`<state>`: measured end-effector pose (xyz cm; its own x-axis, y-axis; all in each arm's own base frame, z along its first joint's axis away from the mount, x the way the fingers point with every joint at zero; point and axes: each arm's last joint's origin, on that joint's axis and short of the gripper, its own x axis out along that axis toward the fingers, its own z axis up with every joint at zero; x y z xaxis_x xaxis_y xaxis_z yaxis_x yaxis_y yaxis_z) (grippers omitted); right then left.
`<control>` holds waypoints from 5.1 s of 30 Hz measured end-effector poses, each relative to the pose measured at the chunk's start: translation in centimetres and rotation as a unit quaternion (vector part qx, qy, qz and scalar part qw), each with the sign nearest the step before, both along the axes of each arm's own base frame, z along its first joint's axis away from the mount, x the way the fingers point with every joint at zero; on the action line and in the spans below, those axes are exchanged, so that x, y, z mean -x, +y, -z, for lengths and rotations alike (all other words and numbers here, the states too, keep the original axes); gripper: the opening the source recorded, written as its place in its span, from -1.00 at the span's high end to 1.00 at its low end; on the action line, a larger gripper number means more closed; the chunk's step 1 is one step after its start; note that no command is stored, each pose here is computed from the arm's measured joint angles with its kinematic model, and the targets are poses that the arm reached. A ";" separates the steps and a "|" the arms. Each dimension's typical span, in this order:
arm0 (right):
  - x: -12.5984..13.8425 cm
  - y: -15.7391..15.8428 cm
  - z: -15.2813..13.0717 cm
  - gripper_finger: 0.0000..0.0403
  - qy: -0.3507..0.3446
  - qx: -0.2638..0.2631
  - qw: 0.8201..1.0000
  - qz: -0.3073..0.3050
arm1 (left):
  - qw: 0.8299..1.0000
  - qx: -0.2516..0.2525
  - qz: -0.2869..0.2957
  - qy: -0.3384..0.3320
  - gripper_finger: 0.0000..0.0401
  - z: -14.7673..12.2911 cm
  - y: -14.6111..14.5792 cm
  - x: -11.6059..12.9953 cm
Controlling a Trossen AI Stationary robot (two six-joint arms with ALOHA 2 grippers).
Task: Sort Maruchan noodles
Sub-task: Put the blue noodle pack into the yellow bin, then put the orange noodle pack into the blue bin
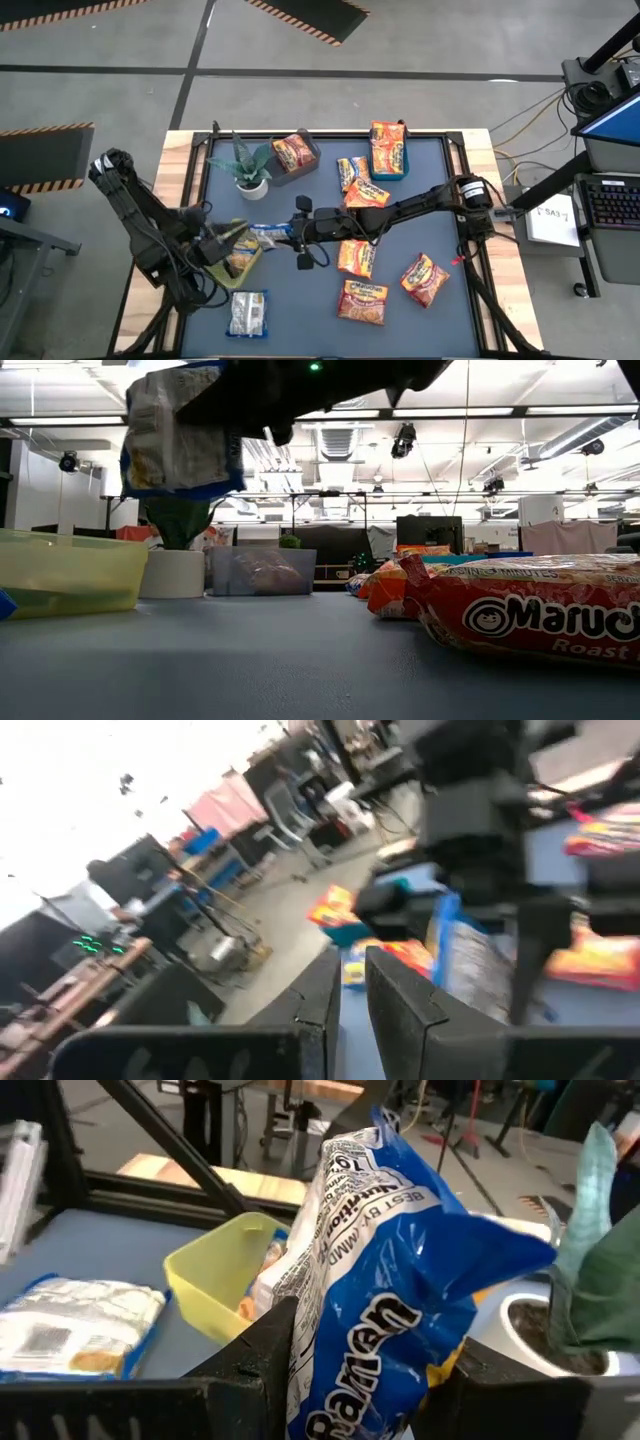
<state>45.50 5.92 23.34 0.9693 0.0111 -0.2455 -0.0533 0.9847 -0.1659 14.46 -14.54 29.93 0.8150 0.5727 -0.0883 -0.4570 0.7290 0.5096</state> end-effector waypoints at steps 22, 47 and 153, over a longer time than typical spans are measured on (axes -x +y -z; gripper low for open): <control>-9.4 -0.4 3.0 0.34 -0.023 -0.009 0.990 0.136 | 0.997 0.028 -0.016 -0.070 0.83 -2.8 3.3 2.4; -11.9 -0.2 6.3 0.32 0.008 -0.002 0.975 0.223 | 0.998 0.014 -0.015 -0.059 0.83 -2.2 2.6 2.0; 24.5 -14.3 3.6 -0.20 0.325 -0.417 0.818 0.229 | 0.952 0.151 0.201 0.176 1.00 5.2 14.6 -16.5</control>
<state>20.96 -8.37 19.78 0.5868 0.1087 -0.8024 0.5426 0.6828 0.4893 30.94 0.06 24.74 0.8521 0.1265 -0.5078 0.0500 0.9462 0.3196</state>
